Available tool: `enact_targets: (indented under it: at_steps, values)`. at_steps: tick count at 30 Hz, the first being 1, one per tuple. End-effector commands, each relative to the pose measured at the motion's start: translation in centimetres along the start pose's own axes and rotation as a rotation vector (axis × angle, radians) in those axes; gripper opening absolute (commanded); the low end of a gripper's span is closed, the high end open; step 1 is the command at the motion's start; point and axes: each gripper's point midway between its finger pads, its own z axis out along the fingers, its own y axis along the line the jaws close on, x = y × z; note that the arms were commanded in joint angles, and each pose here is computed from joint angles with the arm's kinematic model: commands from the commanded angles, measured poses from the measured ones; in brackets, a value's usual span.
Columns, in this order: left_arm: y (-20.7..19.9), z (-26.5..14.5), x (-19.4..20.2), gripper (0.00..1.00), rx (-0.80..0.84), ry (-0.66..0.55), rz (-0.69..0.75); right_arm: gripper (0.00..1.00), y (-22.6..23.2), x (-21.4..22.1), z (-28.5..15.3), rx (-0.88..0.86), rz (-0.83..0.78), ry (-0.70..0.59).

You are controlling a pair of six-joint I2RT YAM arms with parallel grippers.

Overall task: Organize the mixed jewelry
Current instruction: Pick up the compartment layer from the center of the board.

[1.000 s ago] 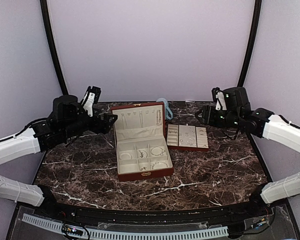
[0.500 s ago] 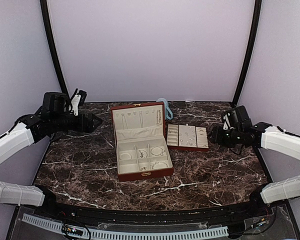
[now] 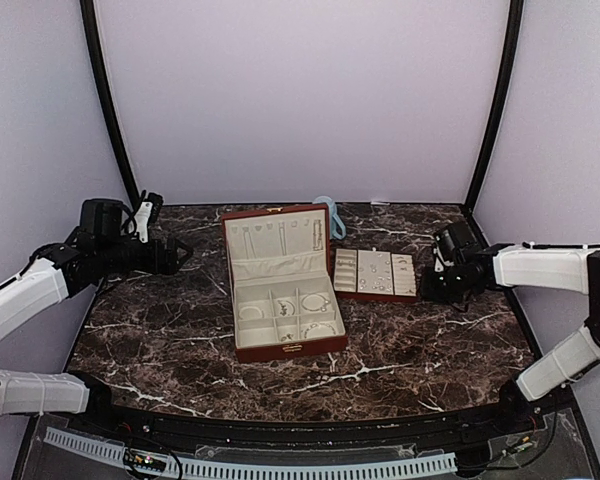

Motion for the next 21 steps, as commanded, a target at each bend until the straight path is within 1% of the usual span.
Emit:
enact_targets:
  at_steps: [1, 7, 9, 13, 21]
  values:
    - [1.0, -0.2, -0.2, 0.91, -0.049, -0.041, 0.046, 0.29, 0.4, -2.9, 0.7, 0.013, -0.030, -0.061]
    - [1.1, -0.2, -0.1, 0.91, -0.056, -0.052, 0.047, 0.24, 0.6, -4.8, 2.0, 0.018, -0.041, -0.071]
    - [1.1, -0.2, -0.1, 0.91, -0.055, -0.052, 0.048, 0.21, 0.7, -5.3, 2.5, 0.022, -0.045, -0.068]
    - [1.1, -0.2, -0.1, 0.91, -0.055, -0.053, 0.050, 0.16, 0.7, -5.6, 3.6, 0.033, -0.062, -0.049]
    - [1.1, -0.3, -0.2, 0.91, -0.054, -0.056, 0.051, 0.14, -0.1, -5.6, 3.9, 0.073, -0.069, -0.038]
